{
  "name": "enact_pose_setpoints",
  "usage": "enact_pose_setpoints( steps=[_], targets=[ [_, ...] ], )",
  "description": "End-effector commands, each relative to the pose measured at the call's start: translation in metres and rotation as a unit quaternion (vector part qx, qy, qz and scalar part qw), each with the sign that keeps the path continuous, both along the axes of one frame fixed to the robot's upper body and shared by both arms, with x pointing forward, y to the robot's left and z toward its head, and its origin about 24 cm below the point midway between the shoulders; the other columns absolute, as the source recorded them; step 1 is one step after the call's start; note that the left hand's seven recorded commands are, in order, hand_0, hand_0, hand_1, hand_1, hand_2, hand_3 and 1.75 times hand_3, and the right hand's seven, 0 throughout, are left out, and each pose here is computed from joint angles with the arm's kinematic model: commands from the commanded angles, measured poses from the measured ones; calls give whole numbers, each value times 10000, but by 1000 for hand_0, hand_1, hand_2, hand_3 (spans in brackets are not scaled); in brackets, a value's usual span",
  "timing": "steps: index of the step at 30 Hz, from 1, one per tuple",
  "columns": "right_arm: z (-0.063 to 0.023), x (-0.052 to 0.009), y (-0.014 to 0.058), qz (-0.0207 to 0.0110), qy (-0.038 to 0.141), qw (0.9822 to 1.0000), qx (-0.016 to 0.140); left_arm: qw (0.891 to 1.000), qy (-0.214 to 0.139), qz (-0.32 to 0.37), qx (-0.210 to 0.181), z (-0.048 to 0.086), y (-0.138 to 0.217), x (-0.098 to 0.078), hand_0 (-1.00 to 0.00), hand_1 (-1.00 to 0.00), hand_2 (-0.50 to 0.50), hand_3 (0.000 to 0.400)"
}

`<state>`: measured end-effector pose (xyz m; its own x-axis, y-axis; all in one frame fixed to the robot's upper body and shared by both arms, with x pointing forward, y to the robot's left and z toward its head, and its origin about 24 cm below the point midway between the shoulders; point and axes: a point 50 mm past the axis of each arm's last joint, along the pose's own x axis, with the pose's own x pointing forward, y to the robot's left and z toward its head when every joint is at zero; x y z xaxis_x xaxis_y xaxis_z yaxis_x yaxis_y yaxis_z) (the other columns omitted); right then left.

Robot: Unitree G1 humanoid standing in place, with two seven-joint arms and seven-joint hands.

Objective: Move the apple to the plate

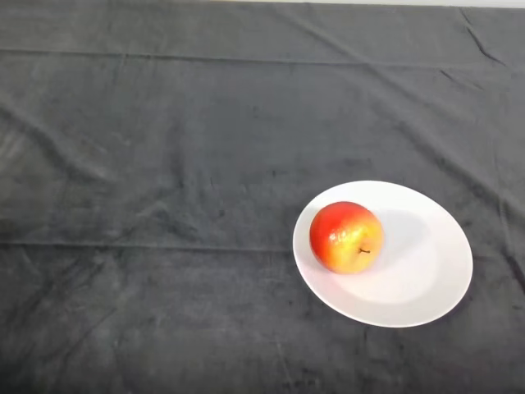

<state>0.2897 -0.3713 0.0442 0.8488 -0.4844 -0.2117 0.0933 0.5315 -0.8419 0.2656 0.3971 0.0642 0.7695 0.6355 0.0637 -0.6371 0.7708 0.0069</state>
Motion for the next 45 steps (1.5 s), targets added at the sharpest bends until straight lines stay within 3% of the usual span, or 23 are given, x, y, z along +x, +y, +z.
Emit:
enact_pose_setpoints(
  steps=[1,17,45],
  targets=[
    [-395,-230,76,21,739,9972,131,9989,62,451,92,93,255,-186,0,0,0,0],
    [-395,-230,76,21,740,9972,130,9958,-234,859,-208,115,307,-229,0,0,0,0],
    [-396,-230,76,22,739,9972,130,9967,-215,743,-232,110,261,-180,0,0,0,0]
  ],
)
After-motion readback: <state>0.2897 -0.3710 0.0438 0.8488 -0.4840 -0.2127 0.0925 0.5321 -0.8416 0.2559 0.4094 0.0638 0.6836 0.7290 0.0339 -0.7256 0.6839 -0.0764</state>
